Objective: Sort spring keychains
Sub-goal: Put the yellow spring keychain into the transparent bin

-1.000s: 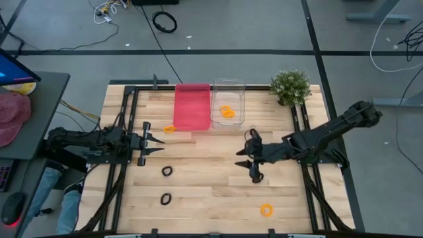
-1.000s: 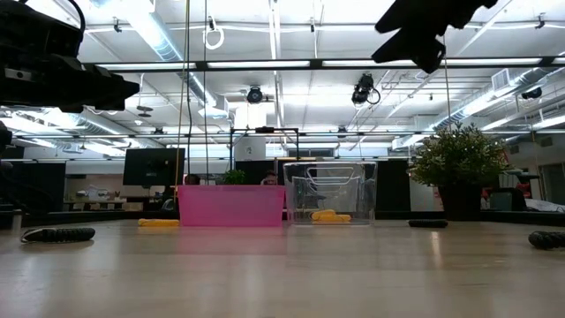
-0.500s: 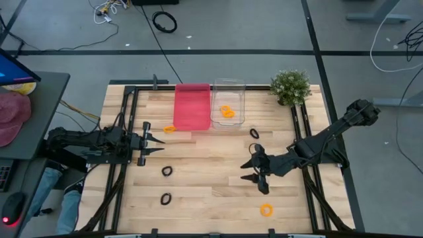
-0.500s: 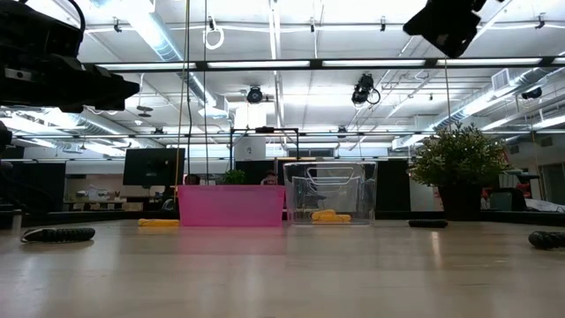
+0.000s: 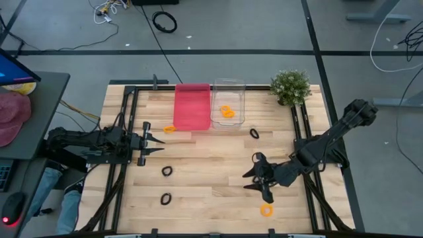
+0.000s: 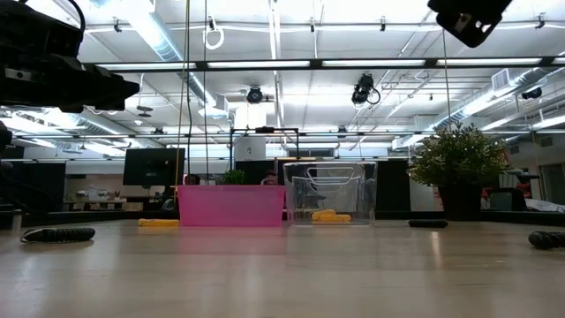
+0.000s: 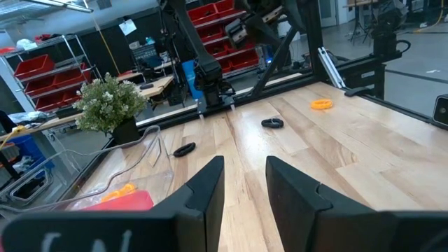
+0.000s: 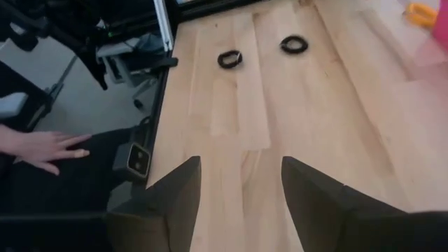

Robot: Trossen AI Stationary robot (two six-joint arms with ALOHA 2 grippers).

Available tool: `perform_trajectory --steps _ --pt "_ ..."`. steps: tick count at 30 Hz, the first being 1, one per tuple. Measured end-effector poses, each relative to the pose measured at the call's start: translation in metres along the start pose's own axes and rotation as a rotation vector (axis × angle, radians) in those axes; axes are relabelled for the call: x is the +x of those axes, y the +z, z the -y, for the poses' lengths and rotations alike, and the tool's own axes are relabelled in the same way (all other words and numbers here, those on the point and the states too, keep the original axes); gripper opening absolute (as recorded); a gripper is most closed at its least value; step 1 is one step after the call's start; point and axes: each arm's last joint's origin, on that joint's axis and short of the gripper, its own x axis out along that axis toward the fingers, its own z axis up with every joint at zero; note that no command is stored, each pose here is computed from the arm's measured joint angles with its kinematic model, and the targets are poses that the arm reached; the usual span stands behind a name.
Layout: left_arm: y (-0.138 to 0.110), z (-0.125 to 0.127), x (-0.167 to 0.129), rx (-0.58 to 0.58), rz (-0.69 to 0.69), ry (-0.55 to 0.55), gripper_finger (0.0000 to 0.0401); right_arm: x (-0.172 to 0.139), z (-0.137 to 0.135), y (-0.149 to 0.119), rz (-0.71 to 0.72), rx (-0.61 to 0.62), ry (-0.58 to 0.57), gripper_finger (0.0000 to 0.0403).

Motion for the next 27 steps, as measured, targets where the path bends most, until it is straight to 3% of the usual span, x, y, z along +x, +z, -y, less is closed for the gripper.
perform_trajectory --steps 19,27 --pt "0.0 0.0 0.0 0.0 0.0 0.0 0.0112 -0.009 -0.023 -0.019 -0.06 0.03 0.077 0.0183" --pt "0.0 0.0 0.0 0.0 0.0 0.0 0.0112 -0.013 -0.03 -0.052 -0.254 0.042 0.003 0.0159"
